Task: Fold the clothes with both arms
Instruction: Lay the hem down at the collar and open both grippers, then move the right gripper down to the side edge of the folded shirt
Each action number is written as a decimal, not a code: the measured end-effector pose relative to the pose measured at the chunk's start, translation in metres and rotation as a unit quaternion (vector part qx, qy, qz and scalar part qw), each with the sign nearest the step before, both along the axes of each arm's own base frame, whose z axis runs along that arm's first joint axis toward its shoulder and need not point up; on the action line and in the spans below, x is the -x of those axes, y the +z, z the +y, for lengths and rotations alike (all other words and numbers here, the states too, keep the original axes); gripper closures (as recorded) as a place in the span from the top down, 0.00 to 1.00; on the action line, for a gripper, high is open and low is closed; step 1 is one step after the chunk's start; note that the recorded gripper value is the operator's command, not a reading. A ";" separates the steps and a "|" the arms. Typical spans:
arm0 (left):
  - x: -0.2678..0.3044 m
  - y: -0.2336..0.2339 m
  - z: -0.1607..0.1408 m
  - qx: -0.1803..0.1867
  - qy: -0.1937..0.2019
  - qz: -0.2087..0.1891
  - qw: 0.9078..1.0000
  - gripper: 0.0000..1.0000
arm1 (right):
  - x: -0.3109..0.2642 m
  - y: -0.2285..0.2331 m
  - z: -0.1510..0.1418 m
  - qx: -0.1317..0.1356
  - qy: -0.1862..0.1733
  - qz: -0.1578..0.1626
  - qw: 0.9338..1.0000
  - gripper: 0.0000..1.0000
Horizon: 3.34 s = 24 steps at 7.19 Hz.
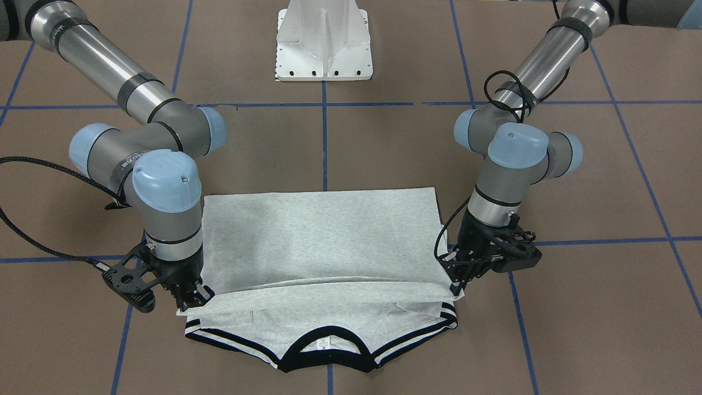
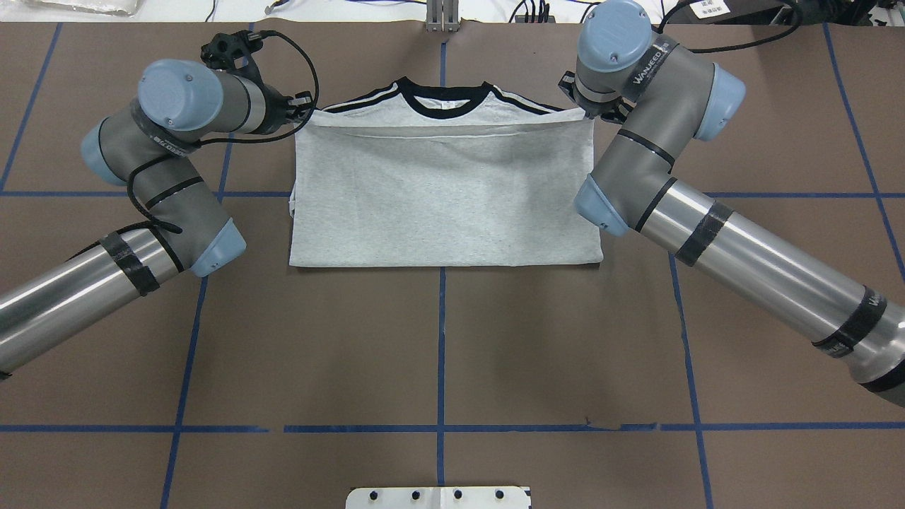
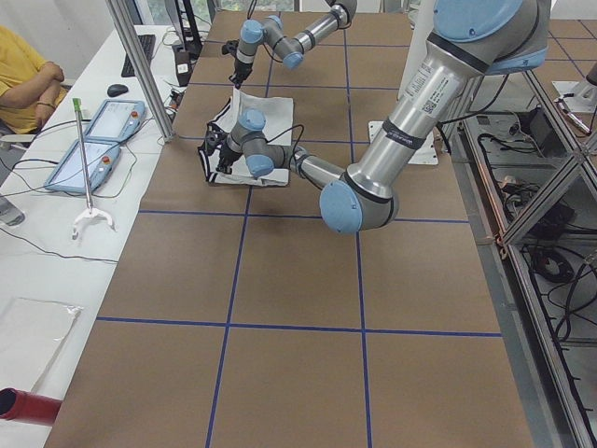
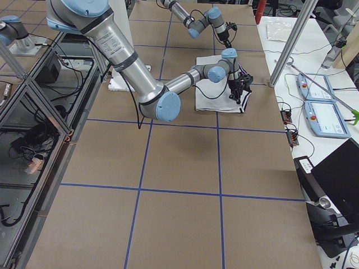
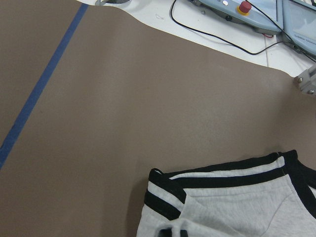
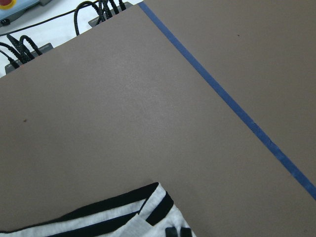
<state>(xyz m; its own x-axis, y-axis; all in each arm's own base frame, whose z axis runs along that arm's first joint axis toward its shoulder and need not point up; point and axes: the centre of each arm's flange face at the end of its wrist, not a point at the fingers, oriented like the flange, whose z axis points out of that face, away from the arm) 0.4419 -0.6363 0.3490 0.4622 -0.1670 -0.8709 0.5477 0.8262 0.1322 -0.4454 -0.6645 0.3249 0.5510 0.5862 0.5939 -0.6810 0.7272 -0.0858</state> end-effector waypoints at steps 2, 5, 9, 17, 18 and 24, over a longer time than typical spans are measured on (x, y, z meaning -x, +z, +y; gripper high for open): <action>-0.005 0.005 -0.006 0.001 0.000 -0.002 1.000 0.00 | 0.002 0.001 -0.003 0.000 0.001 0.001 1.000 0.00; -0.006 0.008 -0.008 0.002 -0.001 -0.003 1.000 0.00 | 0.007 -0.004 -0.011 -0.001 0.006 0.007 1.000 0.00; 0.003 0.009 -0.014 0.001 -0.008 -0.001 1.000 0.44 | 0.011 0.005 -0.015 -0.007 0.009 0.008 1.000 0.49; 0.028 -0.004 -0.021 -0.022 -0.020 0.028 0.999 0.50 | -0.002 0.005 0.132 -0.016 -0.013 -0.082 0.996 0.69; 0.028 -0.004 -0.020 -0.023 -0.020 0.028 0.999 0.50 | 0.001 0.010 0.156 -0.007 -0.014 -0.091 0.996 0.69; 0.028 -0.001 -0.019 -0.023 -0.020 0.027 0.999 0.50 | 0.023 0.047 0.204 0.033 -0.017 -0.088 0.995 0.68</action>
